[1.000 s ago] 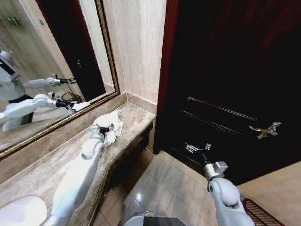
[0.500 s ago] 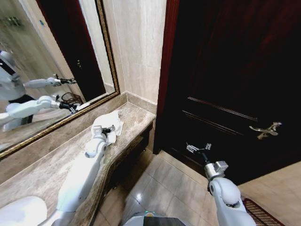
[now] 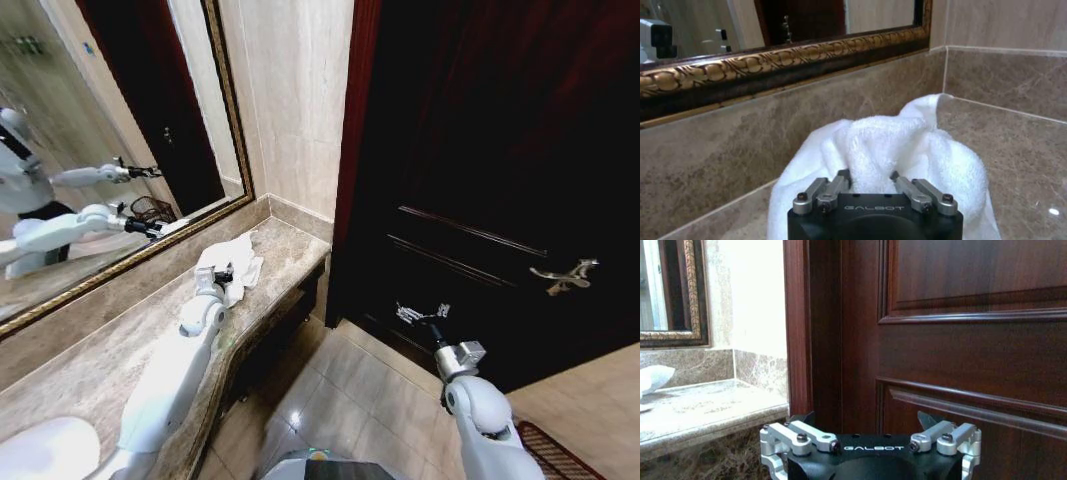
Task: Discard the used towel into the hamper.
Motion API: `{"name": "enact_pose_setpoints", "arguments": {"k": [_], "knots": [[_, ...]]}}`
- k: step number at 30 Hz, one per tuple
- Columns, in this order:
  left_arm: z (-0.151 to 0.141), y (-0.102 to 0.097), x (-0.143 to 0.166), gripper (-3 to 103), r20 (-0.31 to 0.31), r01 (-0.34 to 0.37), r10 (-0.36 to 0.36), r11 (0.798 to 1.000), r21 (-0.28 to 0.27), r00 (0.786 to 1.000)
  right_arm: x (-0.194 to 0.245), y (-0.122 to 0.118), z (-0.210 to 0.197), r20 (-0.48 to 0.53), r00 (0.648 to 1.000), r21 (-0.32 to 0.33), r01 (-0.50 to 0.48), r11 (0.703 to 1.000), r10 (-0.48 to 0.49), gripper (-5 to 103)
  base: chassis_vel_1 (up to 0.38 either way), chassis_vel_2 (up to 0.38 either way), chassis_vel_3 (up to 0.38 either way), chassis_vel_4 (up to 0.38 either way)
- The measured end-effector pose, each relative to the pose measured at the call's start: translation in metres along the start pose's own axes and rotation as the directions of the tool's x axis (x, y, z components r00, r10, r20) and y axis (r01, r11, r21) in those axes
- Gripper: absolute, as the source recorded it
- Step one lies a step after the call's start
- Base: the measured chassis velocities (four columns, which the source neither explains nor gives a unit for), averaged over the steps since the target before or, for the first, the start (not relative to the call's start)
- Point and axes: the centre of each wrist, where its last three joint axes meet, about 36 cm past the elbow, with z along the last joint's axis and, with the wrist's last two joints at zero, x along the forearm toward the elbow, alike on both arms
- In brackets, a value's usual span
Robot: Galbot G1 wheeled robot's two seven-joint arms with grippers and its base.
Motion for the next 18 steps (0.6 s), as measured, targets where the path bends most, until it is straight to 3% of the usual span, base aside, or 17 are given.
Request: {"name": "enact_pose_setpoints", "arguments": {"k": [7,18], "knots": [[-0.0010,0.0030,0.0035,10,0.011,-0.004,0.004,1.000,0.002,1.000,0.0027,0.0012,-0.0033,0.008,1.000,0.000,-0.002,1.000,0.002,100,0.000,0.000,0.000,0.000],[0.0025,0.0089,0.0089,8,0.079,-0.015,0.014,1.000,0.007,0.997,0.0080,0.0023,-0.0098,0.020,1.000,0.002,-0.012,1.000,0.012,100,0.000,0.000,0.000,0.000]]}}
